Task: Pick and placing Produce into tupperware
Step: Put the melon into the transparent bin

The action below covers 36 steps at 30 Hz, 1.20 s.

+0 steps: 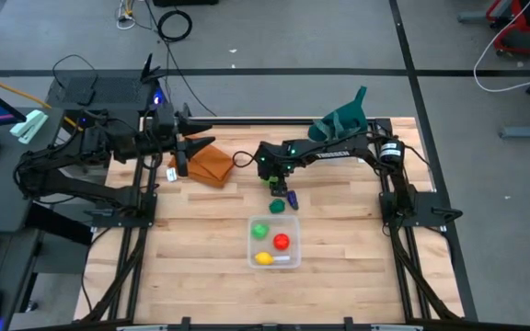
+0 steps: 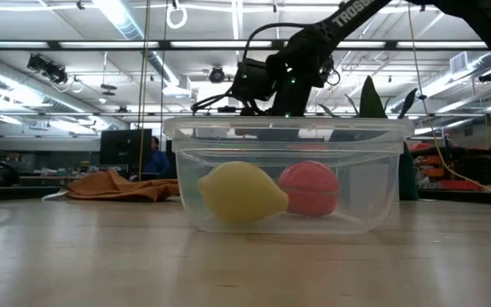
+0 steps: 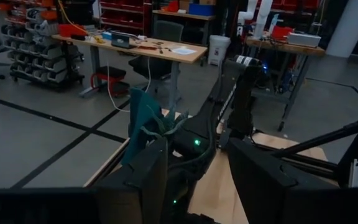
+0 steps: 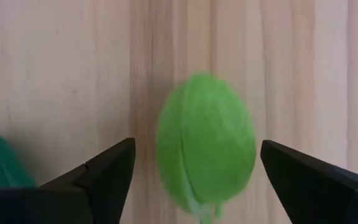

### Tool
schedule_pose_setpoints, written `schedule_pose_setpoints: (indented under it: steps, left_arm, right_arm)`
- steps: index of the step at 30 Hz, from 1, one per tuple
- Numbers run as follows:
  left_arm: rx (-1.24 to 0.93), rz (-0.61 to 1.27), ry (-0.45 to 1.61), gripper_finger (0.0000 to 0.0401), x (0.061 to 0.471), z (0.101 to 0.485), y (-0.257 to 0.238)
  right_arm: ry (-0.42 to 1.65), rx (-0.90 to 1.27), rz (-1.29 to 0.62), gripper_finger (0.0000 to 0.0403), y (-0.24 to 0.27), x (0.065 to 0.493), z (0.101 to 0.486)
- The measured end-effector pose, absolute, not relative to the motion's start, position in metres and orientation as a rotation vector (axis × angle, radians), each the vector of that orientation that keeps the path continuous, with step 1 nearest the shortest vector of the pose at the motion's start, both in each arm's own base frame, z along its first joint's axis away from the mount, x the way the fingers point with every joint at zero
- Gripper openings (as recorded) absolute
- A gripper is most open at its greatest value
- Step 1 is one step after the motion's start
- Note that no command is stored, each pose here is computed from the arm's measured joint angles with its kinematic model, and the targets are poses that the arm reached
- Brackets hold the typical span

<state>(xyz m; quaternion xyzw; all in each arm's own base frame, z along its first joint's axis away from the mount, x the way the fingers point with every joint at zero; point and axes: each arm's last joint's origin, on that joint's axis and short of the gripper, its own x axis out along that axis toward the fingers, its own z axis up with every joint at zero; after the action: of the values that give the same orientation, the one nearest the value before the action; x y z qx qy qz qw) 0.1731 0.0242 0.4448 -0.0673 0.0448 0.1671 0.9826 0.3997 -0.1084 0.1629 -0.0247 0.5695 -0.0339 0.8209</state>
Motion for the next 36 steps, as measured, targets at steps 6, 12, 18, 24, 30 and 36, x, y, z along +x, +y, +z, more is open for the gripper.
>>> schedule_pose_setpoints:
  steps: [6,12,18,24,30,36]
  left_arm:
    - [-0.135,0.336,0.089,0.0172,0.173,0.445,0.024]
    - [-0.134,0.336,0.089,0.0172,0.173,0.445,0.024]
    - [-0.133,0.336,0.091,0.0176,0.173,0.445,0.024]
    - [-0.132,0.336,0.092,0.0172,0.173,0.445,0.024]
    - [-0.125,0.335,0.095,0.0174,0.173,0.445,0.024]
    - [-0.115,0.335,0.096,0.0174,0.173,0.445,0.024]
  right_arm:
    - [1.19,-0.044,-0.08,0.0263,-0.109,0.402,0.163]
    - [1.185,-0.045,-0.08,0.0209,-0.109,0.402,0.163]
    - [1.176,-0.046,-0.082,0.0181,-0.109,0.402,0.166]
    - [1.154,-0.05,-0.087,0.0183,-0.108,0.4,0.177]
    - [1.105,-0.054,-0.096,0.0184,-0.104,0.393,0.204]
    - [1.011,-0.045,-0.102,0.0185,-0.09,0.382,0.243]
